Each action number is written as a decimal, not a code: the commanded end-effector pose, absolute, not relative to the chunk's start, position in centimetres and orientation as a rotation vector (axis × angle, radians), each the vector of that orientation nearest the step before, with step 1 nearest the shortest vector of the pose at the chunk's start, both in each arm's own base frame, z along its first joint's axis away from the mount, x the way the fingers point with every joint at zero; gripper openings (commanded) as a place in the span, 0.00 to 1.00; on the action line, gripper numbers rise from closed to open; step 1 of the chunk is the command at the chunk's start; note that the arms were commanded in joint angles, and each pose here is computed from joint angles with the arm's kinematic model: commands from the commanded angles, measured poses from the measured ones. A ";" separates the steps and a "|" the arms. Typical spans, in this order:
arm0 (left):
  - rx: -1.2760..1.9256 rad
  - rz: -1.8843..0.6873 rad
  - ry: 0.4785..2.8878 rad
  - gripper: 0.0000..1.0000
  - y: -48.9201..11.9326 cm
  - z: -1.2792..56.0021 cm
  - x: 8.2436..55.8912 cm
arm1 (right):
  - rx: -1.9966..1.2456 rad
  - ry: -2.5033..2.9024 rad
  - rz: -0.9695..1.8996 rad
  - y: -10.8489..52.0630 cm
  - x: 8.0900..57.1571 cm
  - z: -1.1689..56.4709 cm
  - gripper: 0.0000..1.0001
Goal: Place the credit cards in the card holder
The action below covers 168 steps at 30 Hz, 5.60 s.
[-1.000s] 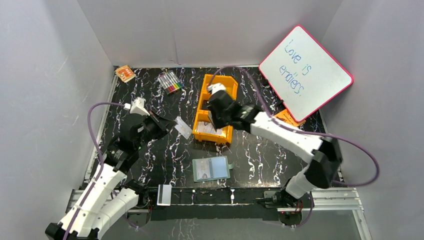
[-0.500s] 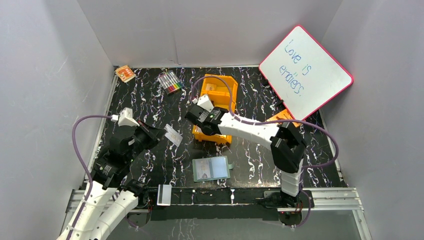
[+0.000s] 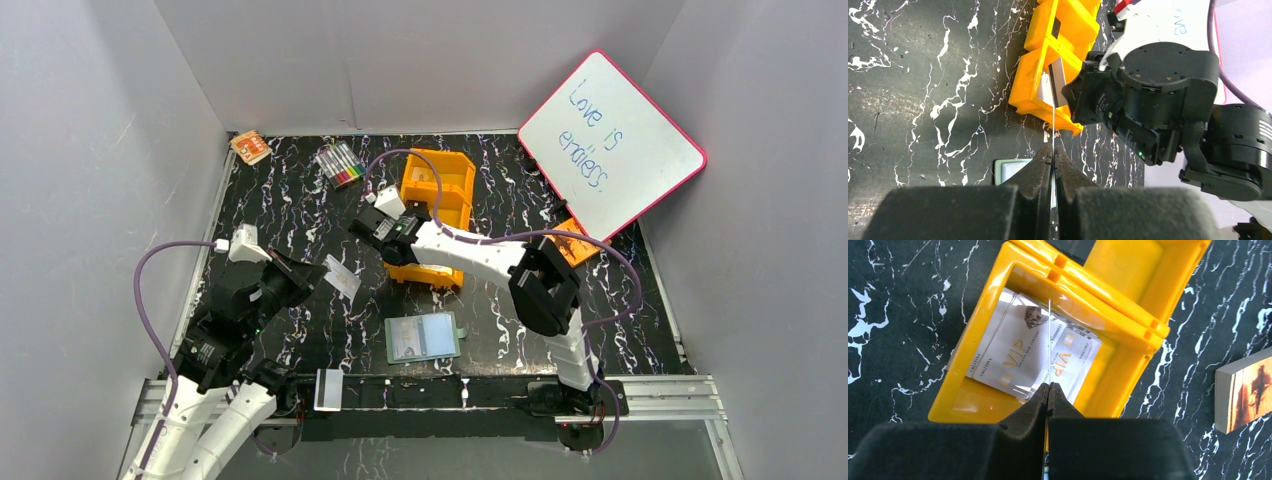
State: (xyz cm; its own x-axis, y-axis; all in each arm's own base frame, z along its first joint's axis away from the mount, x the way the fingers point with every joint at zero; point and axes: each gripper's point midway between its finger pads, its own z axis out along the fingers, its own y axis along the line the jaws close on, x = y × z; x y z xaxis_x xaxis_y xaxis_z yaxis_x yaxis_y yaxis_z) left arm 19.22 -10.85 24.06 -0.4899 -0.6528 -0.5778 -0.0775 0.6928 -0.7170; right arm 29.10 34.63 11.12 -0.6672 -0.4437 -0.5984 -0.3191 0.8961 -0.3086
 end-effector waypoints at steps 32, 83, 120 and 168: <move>0.298 -1.713 1.750 0.00 -23.4 33.4 14.2 | -0.804 1.904 1.588 31.1 10.0 30.3 0.72; -0.013 -0.952 2.473 0.85 -27.8 13.1 14.7 | -0.276 2.600 1.091 23.7 9.5 11.1 0.00; 0.025 -0.617 2.706 0.64 -29.0 5.4 15.4 | -0.178 2.758 1.058 22.9 8.0 5.8 0.00; -0.096 -0.619 2.645 0.77 -26.6 8.3 15.2 | -0.343 2.606 1.404 28.9 9.0 10.3 0.00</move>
